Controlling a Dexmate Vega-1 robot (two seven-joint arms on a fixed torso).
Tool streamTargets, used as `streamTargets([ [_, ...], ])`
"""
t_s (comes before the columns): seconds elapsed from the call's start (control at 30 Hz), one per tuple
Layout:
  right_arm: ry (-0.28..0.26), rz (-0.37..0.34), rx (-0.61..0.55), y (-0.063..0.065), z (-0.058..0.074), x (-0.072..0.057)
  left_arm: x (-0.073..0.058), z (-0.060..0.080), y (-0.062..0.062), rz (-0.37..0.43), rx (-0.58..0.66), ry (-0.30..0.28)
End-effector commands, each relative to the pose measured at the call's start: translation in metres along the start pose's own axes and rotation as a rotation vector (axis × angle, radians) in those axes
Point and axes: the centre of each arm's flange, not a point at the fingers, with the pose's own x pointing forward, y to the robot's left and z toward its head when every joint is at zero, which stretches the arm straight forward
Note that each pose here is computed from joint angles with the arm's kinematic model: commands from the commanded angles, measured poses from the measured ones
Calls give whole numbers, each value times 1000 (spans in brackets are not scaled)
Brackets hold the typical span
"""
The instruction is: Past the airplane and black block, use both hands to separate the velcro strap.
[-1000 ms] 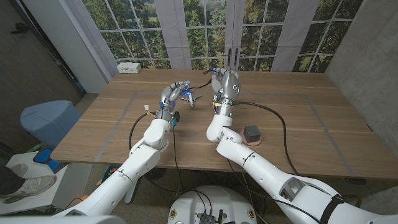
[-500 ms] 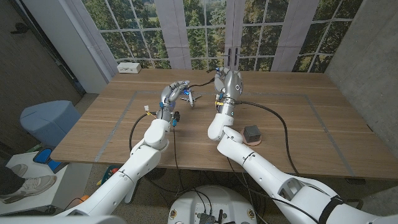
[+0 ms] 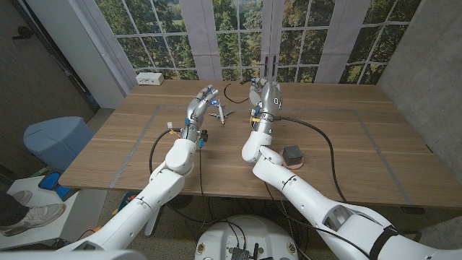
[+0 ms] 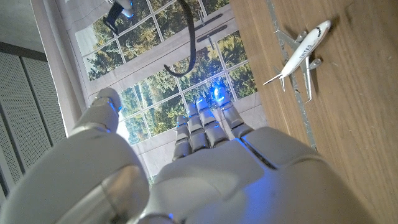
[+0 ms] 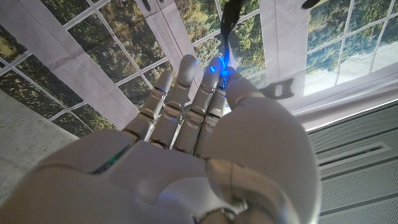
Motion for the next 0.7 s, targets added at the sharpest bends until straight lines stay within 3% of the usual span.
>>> streamTargets([
  [0.03, -1, 13, -30, 0, -6, 1, -2, 1, 4, -22, 58, -48],
  [0.37, 6, 46, -91, -1, -11, 0, -4, 3, 16, -24, 91, -89],
  [0.7, 46, 139, -182, -3, -16, -2, -4, 0, 26, -33, -14, -134],
])
